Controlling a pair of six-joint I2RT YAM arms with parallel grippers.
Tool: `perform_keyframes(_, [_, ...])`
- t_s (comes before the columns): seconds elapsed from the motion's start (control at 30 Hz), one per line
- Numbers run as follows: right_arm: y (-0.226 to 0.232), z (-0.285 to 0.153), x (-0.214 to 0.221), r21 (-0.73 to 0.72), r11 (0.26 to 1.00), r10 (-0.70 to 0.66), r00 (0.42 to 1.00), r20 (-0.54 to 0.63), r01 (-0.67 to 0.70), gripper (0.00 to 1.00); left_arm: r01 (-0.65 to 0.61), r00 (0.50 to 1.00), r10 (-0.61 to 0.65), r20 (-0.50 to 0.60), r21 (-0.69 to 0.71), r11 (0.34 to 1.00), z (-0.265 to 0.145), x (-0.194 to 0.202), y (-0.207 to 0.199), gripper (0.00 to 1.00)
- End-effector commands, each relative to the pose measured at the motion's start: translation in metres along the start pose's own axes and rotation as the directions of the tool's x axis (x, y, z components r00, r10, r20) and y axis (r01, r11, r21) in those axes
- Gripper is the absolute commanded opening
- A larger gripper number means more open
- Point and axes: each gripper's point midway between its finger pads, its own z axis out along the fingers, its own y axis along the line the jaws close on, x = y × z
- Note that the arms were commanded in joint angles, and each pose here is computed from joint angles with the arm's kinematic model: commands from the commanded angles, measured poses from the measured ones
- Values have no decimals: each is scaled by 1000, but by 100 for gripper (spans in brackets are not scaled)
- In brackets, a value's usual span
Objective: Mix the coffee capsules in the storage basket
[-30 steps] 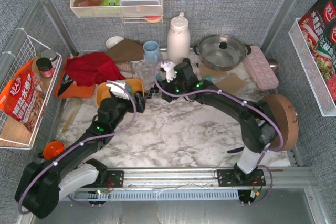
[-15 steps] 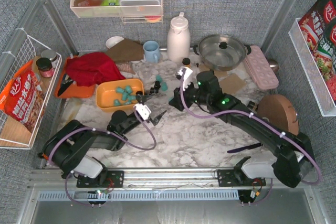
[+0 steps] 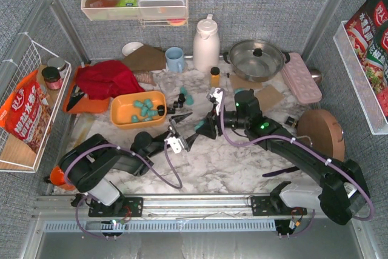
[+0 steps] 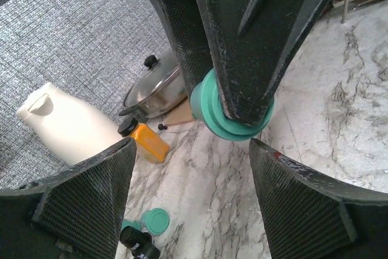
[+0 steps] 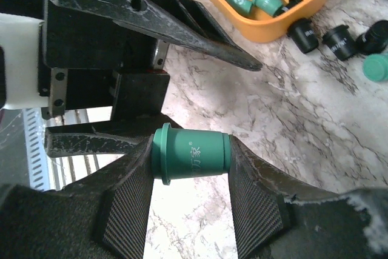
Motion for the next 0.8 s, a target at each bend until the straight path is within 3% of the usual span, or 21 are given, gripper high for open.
perform_keyframes(0.0, [14,1,-15,-88,992,-77,993,86,85,41,-26,999,25,25,25,999,0,-7,-3,84])
perform_keyframes(0.1, [5,-1,-7,-43,976,-206,970,127,213,42,73,997,-70,-38,59,996,-1,1,-11,84])
perform_keyframes(0.23, [2,-5,4,4,904,-421,887,192,428,42,239,969,-231,-92,90,967,-4,-2,-21,83])
perform_keyframes(0.33, [-3,-7,7,39,860,-506,840,195,509,42,343,939,-334,-85,113,933,-11,-15,-29,82])
perform_keyframes(0.47, [-10,-4,11,57,806,-590,789,175,590,42,467,882,-444,-161,162,869,-20,-20,-45,82])
perform_keyframes(0.63, [-15,2,19,59,731,-679,716,163,680,39,565,781,-557,-282,-58,823,-14,-7,-13,83])
perform_keyframes(0.77, [-20,6,22,67,695,-716,680,161,716,38,628,709,-641,-293,-151,763,-4,-13,14,83])
